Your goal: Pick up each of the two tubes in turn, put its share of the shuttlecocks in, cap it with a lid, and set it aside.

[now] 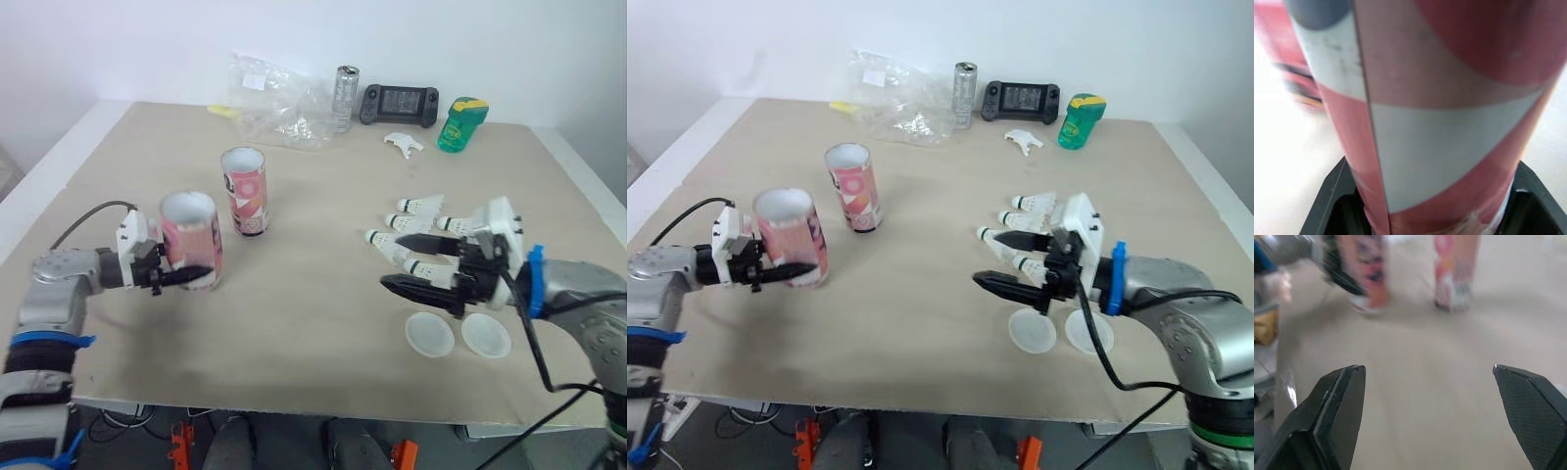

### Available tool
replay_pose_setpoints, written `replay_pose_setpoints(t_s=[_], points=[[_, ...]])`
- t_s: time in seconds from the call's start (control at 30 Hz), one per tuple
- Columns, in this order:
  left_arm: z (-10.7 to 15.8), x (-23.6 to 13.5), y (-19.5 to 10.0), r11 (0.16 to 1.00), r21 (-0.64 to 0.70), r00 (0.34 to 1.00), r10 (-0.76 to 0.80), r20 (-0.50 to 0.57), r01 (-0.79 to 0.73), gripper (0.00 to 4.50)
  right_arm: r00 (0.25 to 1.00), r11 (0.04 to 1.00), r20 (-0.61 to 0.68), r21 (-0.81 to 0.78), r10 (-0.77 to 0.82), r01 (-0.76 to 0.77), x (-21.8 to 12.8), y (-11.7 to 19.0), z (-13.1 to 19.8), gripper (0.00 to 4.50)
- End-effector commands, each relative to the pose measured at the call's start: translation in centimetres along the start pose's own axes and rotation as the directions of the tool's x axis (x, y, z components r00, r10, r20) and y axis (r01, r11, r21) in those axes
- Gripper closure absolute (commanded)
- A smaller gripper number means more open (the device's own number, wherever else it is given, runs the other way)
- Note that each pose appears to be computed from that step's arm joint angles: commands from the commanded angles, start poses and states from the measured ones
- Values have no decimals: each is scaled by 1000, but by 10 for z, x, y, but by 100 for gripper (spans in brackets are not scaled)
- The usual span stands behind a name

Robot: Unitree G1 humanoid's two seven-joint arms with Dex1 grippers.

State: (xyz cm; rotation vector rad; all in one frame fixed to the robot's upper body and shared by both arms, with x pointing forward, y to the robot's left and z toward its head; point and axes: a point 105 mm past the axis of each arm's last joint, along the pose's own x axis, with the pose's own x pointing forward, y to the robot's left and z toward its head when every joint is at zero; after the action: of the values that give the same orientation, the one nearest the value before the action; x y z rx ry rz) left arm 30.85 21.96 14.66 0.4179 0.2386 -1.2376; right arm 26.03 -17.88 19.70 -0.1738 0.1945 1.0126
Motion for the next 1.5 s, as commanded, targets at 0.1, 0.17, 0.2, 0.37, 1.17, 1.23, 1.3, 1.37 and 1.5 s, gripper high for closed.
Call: replay_pose_setpoints(t_s=[0.1, 0.17, 0.2, 0.37, 1.17, 1.23, 1.3, 1.37, 1.5], points=[[15, 10, -24, 956, 133, 948, -226, -225, 260, 203, 990, 992, -62, -20, -129, 128, -25, -8, -17, 0], [17, 15, -23, 936, 178, 929, -250, -275, 304, 203, 984, 987, -80, 13, -161, 163, -26, -12, -30, 0], [17, 17, -21, 930, 193, 924, -252, -288, 314, 203, 982, 985, -83, 18, -170, 172, -26, -13, -33, 0], [20, 33, -18, 886, 247, 889, -296, -348, 392, 203, 965, 964, -91, 82, -244, 252, -37, -18, -55, 0], [26, 41, -20, 855, 258, 865, -345, -365, 450, 208, 931, 913, -57, 182, -361, 365, -10, -63, -87, 54], [26, 41, -21, 856, 257, 865, -344, -366, 449, 208, 931, 913, -64, 178, -361, 366, -10, -64, -88, 106], [27, 41, -22, 856, 255, 866, -347, -360, 449, 208, 932, 917, -71, 167, -356, 363, -11, -63, -90, 179], [27, 41, -24, 856, 254, 867, -349, -356, 450, 208, 931, 918, -71, 157, -358, 365, -14, -63, -89, 263], [26, 42, -26, 854, 253, 864, -353, -359, 454, 208, 923, 913, -79, 135, -377, 385, -18, -65, -87, 423]])
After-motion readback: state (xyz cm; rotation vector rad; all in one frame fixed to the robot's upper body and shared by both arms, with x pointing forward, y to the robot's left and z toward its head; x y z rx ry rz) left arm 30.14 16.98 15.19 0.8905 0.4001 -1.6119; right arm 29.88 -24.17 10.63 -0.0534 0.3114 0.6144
